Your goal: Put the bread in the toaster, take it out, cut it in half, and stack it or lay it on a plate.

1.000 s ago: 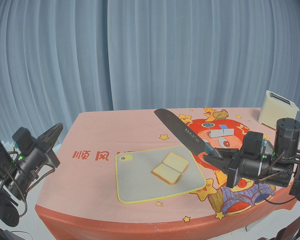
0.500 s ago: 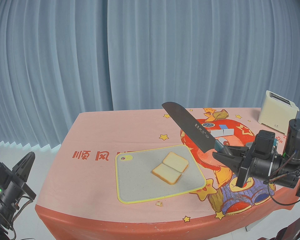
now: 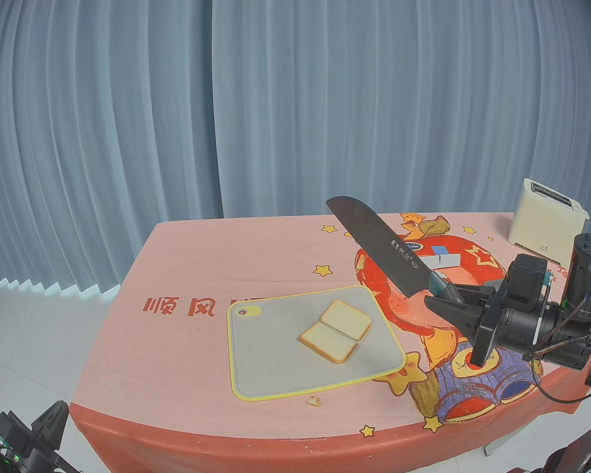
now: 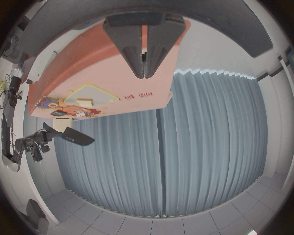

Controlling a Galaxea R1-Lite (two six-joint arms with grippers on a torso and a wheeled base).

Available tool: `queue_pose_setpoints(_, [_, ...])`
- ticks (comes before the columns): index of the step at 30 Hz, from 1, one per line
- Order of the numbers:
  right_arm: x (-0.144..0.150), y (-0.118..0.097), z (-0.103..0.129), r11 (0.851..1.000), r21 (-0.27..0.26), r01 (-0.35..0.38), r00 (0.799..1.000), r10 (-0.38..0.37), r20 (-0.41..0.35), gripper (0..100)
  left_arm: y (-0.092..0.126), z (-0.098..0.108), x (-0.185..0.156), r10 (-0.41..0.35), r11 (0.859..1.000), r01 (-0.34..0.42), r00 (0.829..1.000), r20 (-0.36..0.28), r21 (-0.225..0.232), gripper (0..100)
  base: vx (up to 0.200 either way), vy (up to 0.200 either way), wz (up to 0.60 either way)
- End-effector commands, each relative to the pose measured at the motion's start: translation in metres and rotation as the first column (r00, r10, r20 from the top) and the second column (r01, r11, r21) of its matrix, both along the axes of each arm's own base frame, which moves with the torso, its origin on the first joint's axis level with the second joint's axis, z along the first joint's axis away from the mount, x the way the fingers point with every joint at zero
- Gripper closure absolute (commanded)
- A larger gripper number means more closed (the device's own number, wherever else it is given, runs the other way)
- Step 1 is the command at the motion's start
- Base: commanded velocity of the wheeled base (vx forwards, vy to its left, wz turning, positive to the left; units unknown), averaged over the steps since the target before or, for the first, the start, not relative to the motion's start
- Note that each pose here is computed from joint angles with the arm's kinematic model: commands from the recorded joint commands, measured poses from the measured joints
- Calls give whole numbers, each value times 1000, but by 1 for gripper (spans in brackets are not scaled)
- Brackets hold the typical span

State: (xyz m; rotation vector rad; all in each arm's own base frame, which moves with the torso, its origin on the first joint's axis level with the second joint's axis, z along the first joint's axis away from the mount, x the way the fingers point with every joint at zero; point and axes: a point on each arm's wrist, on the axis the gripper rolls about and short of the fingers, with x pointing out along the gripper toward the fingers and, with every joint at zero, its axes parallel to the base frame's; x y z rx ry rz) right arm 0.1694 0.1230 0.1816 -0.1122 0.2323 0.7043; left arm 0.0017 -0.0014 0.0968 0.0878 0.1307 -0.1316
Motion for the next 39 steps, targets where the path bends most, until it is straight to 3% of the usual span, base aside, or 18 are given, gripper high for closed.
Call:
queue_pose_setpoints(1, [0, -1, -1, 1000, -1, 1, 1000, -1, -2, 100, 2, -20, -19, 74, 996, -72, 996, 50, -54, 100, 0, 0, 0])
queue_pose_setpoints(3, [-1, -2, 0, 1000, 1, 1, 1000, -1, 0, 100, 2, -21, -23, 142, 987, -135, 986, 85, -86, 100, 0, 0, 0])
queue_pose_setpoints(6, [-1, -1, -1, 1000, -2, 1, 1000, -1, 1, 100, 2, -21, -23, 159, 984, -150, 982, 101, -94, 100, 0, 0, 0])
queue_pose_setpoints(39, [1, -8, -3, 999, -10, 30, 1000, -30, -2, 100, 2, -21, -23, 149, 986, -139, 983, 104, -94, 100, 0, 0, 0])
